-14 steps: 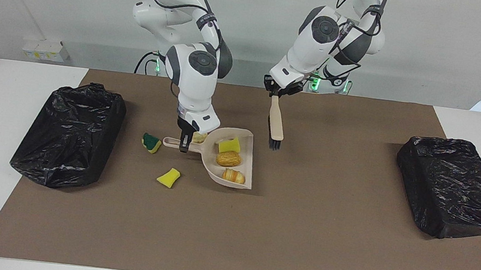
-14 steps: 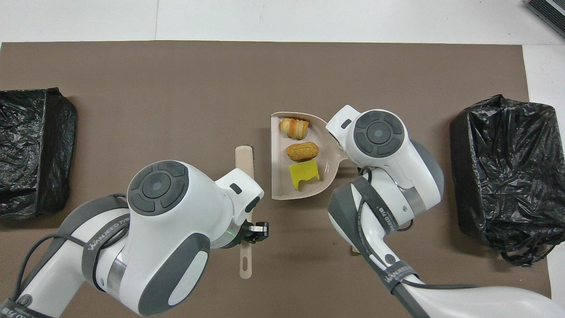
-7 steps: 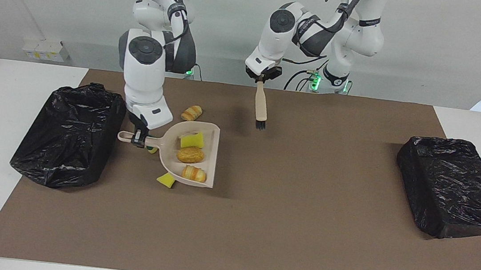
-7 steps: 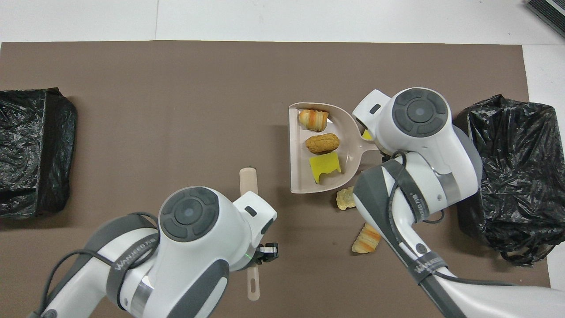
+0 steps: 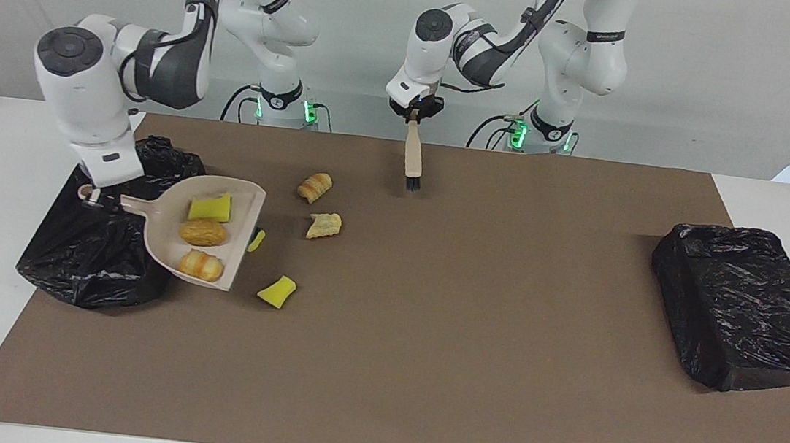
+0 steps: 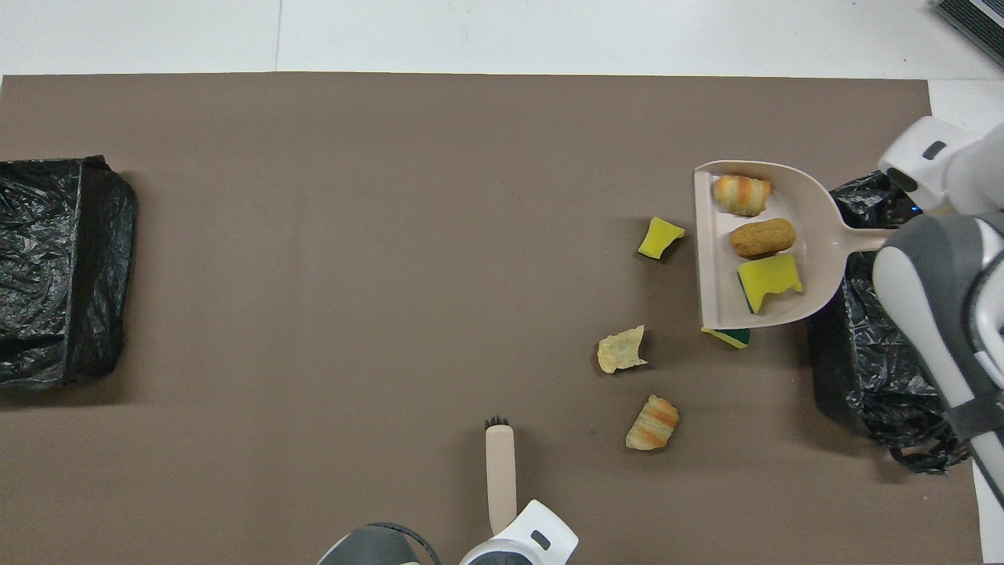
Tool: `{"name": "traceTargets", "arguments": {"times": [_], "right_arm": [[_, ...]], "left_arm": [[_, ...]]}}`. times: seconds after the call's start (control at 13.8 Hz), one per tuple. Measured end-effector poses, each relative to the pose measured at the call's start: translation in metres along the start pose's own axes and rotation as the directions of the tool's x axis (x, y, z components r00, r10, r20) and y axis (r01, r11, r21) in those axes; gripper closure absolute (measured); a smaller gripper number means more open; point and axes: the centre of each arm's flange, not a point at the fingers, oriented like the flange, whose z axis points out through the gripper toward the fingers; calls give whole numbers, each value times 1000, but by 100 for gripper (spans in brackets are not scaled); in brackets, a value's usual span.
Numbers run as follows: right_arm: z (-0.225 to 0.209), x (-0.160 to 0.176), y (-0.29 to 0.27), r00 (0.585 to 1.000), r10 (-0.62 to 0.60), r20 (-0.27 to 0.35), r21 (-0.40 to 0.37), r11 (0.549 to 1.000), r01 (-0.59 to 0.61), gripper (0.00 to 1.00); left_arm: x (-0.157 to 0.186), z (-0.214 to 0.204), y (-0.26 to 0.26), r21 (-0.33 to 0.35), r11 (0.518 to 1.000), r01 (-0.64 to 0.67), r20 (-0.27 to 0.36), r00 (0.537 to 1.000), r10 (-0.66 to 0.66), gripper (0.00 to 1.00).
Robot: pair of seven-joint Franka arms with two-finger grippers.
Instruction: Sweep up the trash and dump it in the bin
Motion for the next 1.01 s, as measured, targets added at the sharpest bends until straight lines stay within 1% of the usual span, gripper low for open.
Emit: {"name": "traceTargets", "arguments": {"times": [0.14,0.29,0.43,0.51,0.58,0.72,0.8,0.94,1.01], "right_arm": [[12,-56,-10,998,48,51,18,999,-48,68],[19,-96,-17,991,87,101,7,996,-88,68],[28,-128,-27,980,95,177,-25,995,-92,68],[32,-135,-31,972,85,218,-35,996,-79,68],[34,-137,-35,961,74,265,-36,997,-67,68],[42,-130,-40,932,59,358,-25,998,-54,68],[49,-121,-41,920,47,389,-16,999,-45,68],[54,-100,-40,904,-2,428,2,1000,2,68],[52,-90,-38,890,-26,455,17,1000,21,68]], "left_arm": [[0,9,-4,9,1000,16,1,1000,-16,73],[0,13,-7,-5,999,32,23,999,-32,73],[0,14,-7,-24,1000,16,42,999,-15,73],[1,14,-7,-27,1000,8,43,999,-7,73],[2,14,-8,-29,1000,-5,44,999,6,73],[2,14,-8,-36,999,-30,51,998,32,73],[2,14,-8,-40,998,-39,55,998,42,71],[3,14,-8,-44,997,-60,56,996,63,70],[5,14,-9,-46,997,-68,57,996,71,67]]}}
